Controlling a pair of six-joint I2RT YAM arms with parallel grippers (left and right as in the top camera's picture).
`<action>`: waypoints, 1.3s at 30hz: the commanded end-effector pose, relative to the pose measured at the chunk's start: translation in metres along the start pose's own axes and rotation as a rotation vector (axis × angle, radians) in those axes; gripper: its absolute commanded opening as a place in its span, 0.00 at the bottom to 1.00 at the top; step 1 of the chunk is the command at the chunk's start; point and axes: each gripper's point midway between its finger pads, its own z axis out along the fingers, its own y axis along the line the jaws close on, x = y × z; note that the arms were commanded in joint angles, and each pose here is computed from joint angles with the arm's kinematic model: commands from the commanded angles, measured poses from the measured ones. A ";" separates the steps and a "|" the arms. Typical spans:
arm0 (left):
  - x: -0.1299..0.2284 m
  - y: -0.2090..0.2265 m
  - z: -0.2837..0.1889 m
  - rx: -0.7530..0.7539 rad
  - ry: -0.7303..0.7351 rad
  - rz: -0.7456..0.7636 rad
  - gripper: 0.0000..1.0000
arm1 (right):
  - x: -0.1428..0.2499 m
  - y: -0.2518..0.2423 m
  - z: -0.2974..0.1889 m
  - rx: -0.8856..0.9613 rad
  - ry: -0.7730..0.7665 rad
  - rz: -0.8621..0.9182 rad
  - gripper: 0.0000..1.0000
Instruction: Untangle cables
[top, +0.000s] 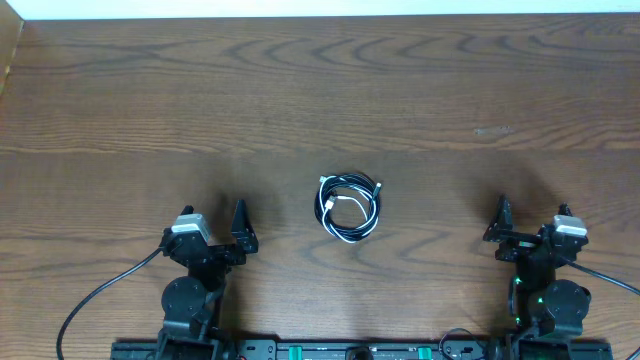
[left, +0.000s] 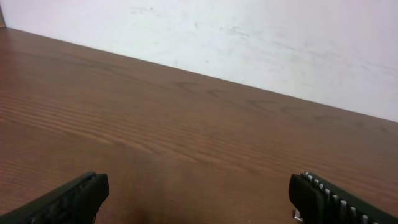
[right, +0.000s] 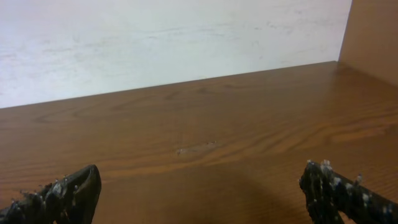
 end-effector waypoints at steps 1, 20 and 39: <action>0.017 0.004 0.001 -0.010 0.055 0.027 0.98 | -0.003 -0.001 0.000 0.004 -0.017 -0.002 0.99; -0.013 -0.046 0.007 0.141 0.358 0.015 0.98 | -0.087 0.074 -0.014 -0.394 -0.023 0.190 0.99; -0.070 -0.106 0.030 0.266 0.776 -0.056 0.98 | -0.057 0.156 0.038 -0.751 0.888 0.027 0.99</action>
